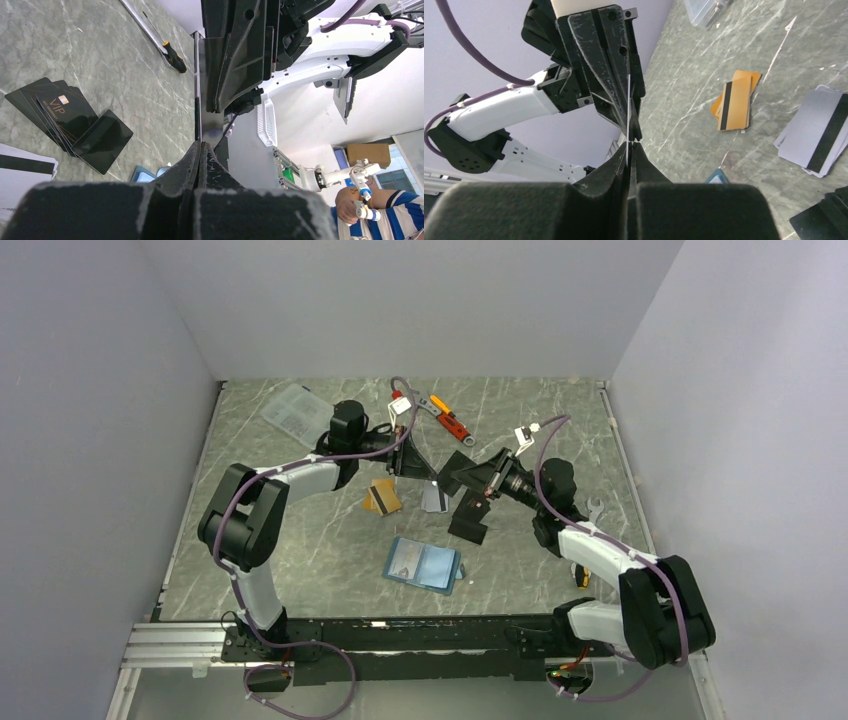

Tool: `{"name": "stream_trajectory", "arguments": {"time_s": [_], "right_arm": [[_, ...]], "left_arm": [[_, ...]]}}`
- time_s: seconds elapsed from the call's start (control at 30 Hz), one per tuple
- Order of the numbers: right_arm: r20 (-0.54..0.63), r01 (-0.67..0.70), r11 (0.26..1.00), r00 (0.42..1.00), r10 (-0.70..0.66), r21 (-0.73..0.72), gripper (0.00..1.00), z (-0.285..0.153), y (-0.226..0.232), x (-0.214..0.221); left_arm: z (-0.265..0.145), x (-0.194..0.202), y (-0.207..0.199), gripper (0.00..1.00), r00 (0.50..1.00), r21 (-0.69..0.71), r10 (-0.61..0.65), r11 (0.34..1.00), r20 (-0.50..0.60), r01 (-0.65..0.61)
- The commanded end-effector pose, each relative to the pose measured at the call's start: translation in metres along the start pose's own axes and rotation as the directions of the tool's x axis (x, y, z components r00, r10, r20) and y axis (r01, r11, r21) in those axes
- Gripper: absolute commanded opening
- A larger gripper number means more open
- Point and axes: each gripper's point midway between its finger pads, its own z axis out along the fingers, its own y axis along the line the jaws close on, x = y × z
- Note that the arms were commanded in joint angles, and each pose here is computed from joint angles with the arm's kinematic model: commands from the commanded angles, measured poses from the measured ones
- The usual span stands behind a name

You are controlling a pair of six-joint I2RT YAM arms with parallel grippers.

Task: Put the credit cards into the card holder
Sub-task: Insert the credit card into the card holder.

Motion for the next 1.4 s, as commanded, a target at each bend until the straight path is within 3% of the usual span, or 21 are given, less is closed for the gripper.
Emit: {"name": "stream_trajectory", "arguments": {"time_s": [0.0,0.07,0.2,0.3,0.43,0.5,0.57,0.67,0.8,1.0,1.2,1.37], "right_arm": [[0.052,0.089,0.991,0.995,-0.084,-0.102,0.01,0.003,0.040,-0.019],[0.057,0.095,0.991,0.994,-0.090,-0.089,0.00,0.000,0.044,-0.020],[0.040,0.093,0.995,0.995,-0.094,0.018,0.00,-0.008,0.039,-0.016],[-0.034,0.105,0.981,0.994,-0.101,0.162,0.00,-0.017,0.023,0.001],[-0.185,0.109,0.941,0.981,-0.050,0.321,0.00,-0.030,-0.002,0.051],[-0.257,0.085,0.926,0.966,0.014,0.368,0.00,-0.035,-0.014,0.081],[-0.319,0.075,0.905,0.945,0.070,0.420,0.00,-0.042,-0.027,0.108],[-0.383,0.067,0.876,0.913,0.139,0.477,0.00,-0.053,-0.043,0.138],[-0.440,0.066,0.853,0.876,0.199,0.518,0.00,-0.068,-0.058,0.164],[-0.484,0.071,0.843,0.843,0.235,0.534,0.00,-0.089,-0.067,0.182],[-0.493,0.078,0.843,0.838,0.234,0.533,0.00,-0.098,-0.071,0.187],[-0.524,0.086,0.843,0.816,0.246,0.530,0.00,-0.097,-0.077,0.192]], "left_arm": [[-0.001,-0.003,-0.014,0.00,0.999,0.028,0.049,0.998,0.002,-0.049],[0.000,-0.002,-0.014,0.04,0.999,0.024,0.050,0.998,0.000,-0.050],[-0.002,0.000,-0.009,0.34,0.999,-0.017,0.052,0.998,-0.008,-0.053],[-0.003,-0.001,-0.009,0.39,0.995,-0.055,0.096,0.994,-0.028,-0.097],[-0.009,0.000,-0.016,0.52,0.966,-0.120,0.230,0.962,-0.119,-0.244],[-0.014,0.009,-0.021,0.55,0.915,-0.144,0.346,0.914,-0.208,-0.378],[-0.021,0.028,-0.018,0.55,0.831,-0.168,0.451,0.837,-0.326,-0.520],[-0.037,0.065,-0.002,0.54,0.745,-0.175,0.491,0.770,-0.451,-0.613],[-0.052,0.118,0.029,0.48,0.691,-0.193,0.401,0.766,-0.601,-0.613],[-0.055,0.157,0.064,0.42,0.561,-0.197,0.366,0.681,-0.742,-0.705],[-0.054,0.174,0.080,0.38,0.494,-0.186,0.316,0.660,-0.810,-0.728],[-0.056,0.179,0.087,0.37,0.481,-0.193,0.301,0.648,-0.824,-0.736]]}}
